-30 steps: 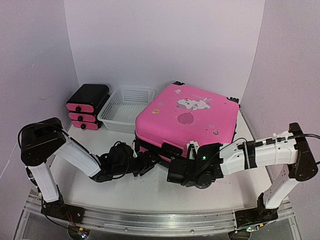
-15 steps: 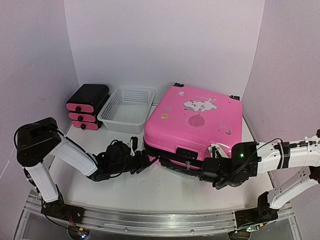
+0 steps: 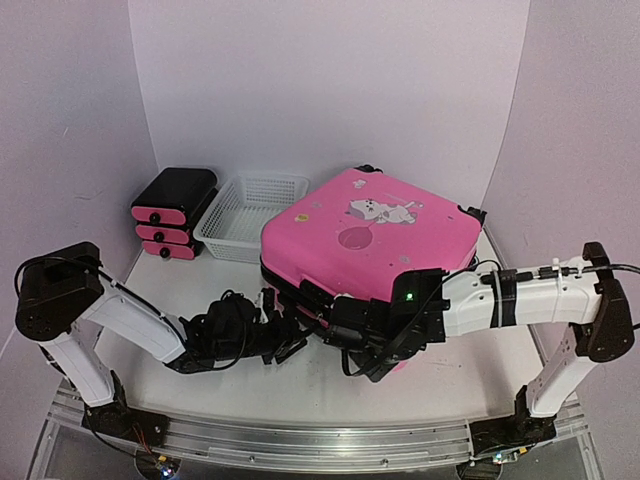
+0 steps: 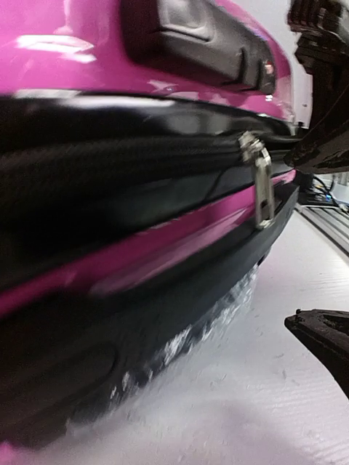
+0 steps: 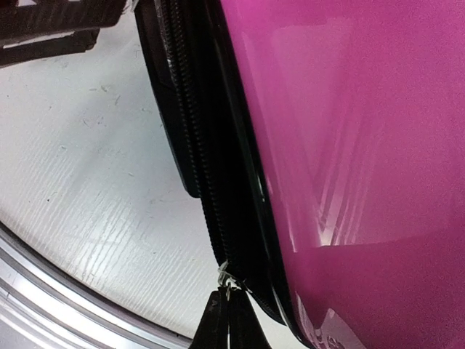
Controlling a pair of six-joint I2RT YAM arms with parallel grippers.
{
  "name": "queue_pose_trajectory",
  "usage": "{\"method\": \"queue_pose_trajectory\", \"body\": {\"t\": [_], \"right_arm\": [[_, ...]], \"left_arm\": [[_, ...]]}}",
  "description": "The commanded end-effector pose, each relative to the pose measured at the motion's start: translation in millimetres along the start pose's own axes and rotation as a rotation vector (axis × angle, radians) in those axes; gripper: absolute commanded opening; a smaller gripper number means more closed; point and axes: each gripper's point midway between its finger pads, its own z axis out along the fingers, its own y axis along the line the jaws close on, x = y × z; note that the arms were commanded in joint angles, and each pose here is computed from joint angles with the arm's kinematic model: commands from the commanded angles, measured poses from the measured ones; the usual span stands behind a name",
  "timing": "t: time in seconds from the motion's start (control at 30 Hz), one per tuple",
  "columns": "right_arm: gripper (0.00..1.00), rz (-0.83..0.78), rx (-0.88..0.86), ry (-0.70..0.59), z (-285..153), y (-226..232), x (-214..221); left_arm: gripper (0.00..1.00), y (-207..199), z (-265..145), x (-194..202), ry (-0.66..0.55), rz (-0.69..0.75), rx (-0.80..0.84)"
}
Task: Open, take out, and arrange the luggage
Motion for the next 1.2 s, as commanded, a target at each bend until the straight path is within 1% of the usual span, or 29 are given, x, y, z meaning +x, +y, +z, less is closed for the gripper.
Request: {"method": "queue_pose_trajectory", "body": {"t": [0.0, 0.1, 0.23, 0.37, 0.5, 0.57, 0.7, 0.77, 0.9, 0.97, 1.1, 1.17], "right_arm": [[0.00, 0.012, -0.100, -0.118, -15.6, 24.8, -32.3], [0.00, 0.024, -0.111, -0.127, -15.4, 27.0, -30.5], [0.00, 0.032, -0.116, -0.135, -16.0, 27.4, -27.4], [0.00, 0.031, -0.118, -0.137, -17.1, 27.5, -24.9], [0.00, 0.032, -0.119, -0.131, -14.4, 30.5, -22.1], [0.00, 0.029, -0.117, -0.124, -12.4, 32.8, -20.1], [0.00, 0.054, -0.106, -0.112, -10.5, 30.9, -12.3], [0.00, 0.082, -0.079, -0.109, -10.9, 20.9, -5.3], [0.00, 0.156, 0.070, -0.084, -10.3, -21.2, 22.6], [0.00, 0.221, 0.211, -0.056, -15.4, -57.1, 44.9], [0.00, 0.378, 0.548, -0.016, -46.8, -135.5, 93.2], [0.00, 0.403, 0.613, -0.047, -56.8, -151.0, 95.8]], "left_arm": [[0.62, -5.0, -5.3, -26.7, -0.138, -0.094, 0.023], [0.57, -3.0, -7.8, -38.7, -0.181, -0.121, 0.020], [0.51, 0.4, 5.5, -47.1, -0.170, -0.164, 0.021], [0.50, 4.3, 14.3, -57.5, -0.188, -0.189, 0.042], [0.47, 6.2, 25.7, -60.4, -0.189, -0.184, 0.046], [0.45, 6.9, 27.8, -64.6, -0.211, -0.168, 0.045], [0.37, 5.1, 27.4, -75.4, -0.250, -0.130, 0.047], [0.31, 7.6, 23.9, -82.1, -0.274, -0.109, 0.038], [0.23, 19.7, 18.7, -96.5, -0.309, -0.089, 0.009], [0.20, 27.4, 17.7, -100.9, -0.318, -0.084, -0.010], [0.21, 37.3, 15.8, -104.4, -0.329, -0.081, -0.034], [0.21, 38.1, 17.1, -104.1, -0.325, -0.078, -0.036]]}}
